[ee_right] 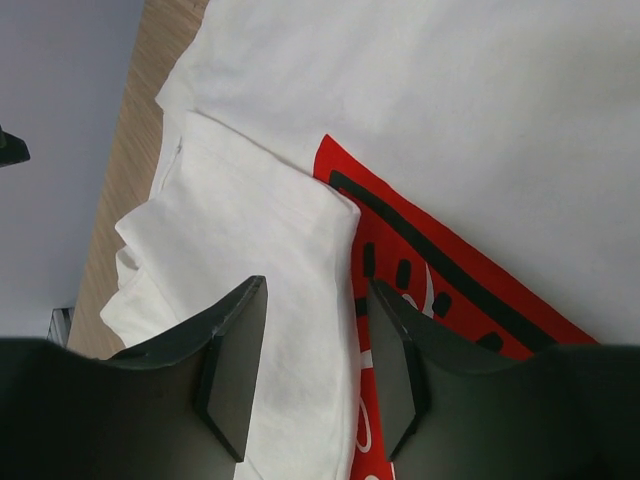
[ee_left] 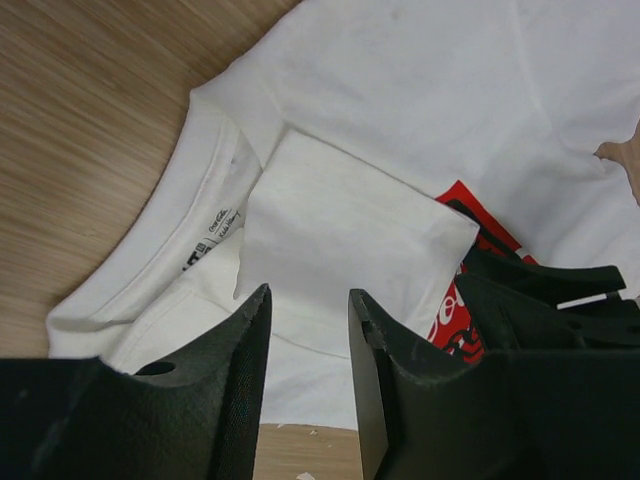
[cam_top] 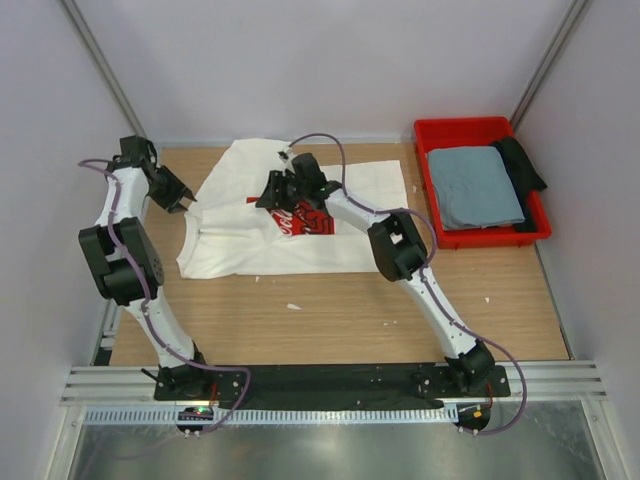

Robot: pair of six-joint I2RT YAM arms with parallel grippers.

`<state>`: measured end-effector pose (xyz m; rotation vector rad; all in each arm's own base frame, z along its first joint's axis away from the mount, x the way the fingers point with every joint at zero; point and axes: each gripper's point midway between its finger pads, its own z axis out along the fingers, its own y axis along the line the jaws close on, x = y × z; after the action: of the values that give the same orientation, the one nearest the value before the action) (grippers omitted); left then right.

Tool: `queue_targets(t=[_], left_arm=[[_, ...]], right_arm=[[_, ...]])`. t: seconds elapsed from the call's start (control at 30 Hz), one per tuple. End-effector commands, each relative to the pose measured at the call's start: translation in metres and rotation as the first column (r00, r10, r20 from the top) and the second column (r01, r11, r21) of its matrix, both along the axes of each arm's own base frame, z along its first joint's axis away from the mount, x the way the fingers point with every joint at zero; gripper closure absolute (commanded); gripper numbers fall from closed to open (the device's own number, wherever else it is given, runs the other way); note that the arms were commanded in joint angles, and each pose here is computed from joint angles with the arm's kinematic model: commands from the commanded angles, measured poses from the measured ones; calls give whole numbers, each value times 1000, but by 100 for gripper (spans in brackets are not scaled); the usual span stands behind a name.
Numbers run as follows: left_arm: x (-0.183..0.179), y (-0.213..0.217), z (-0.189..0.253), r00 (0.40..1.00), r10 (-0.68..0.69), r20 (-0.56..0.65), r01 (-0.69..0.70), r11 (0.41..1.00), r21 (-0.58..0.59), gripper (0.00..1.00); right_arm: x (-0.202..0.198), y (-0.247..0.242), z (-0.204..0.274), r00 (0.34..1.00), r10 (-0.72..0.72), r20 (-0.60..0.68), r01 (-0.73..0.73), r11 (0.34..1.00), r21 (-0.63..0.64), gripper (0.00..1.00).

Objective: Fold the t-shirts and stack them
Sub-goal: Fold the tshirt

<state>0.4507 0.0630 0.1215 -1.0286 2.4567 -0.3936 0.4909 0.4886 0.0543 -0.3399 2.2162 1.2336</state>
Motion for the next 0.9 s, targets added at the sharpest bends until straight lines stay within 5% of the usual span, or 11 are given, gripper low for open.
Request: queue_targets(t=[0.0, 0.27, 0.6, 0.87], left_arm=[[1, -9, 27, 996, -26, 89, 29, 999, -29, 62], [-30, -14, 20, 1000, -2, 20, 2, 1000, -28, 74], [-55, -22, 17, 1000, -18, -4, 18, 999, -37, 76], [-65, -20, 4, 999, 1, -51, -3, 1000, -25, 77]], right_arm=[[21, 7, 41, 994, -38, 104, 30, 997, 74, 50], [24, 12, 24, 995, -50, 89, 44, 996, 71, 58], [23, 28, 18, 994, -51, 96, 40, 993, 112, 67], [35, 26, 45, 984, -122, 130, 106, 986, 127, 86]])
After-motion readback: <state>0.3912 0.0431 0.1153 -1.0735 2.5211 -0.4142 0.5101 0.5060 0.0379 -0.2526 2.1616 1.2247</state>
